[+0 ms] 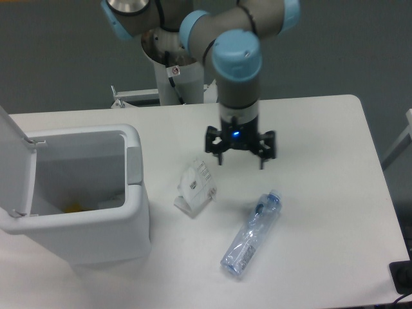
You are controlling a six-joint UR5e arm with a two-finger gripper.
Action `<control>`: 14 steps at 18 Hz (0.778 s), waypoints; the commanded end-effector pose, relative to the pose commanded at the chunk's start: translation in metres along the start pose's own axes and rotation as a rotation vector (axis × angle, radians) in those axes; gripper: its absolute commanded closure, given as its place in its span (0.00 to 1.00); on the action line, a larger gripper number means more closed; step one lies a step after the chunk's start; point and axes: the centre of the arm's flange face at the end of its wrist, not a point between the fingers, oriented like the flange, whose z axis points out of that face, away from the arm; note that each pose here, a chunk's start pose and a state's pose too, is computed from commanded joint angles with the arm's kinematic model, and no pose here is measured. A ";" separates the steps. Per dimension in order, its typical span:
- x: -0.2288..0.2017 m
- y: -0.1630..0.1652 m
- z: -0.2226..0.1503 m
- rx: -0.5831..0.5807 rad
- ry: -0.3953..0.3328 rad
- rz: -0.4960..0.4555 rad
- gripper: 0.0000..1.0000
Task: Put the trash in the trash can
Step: 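Move the gripper over the crumpled white paper and lower it, then close the gripper on the crumpled white paper and lift it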
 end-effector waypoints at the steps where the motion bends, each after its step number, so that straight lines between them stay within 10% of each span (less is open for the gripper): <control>1: 0.005 0.001 0.009 0.004 0.025 0.006 0.00; 10: 0.029 -0.030 0.070 0.047 0.030 0.019 0.00; 14: 0.023 -0.032 0.061 0.053 0.012 0.015 0.78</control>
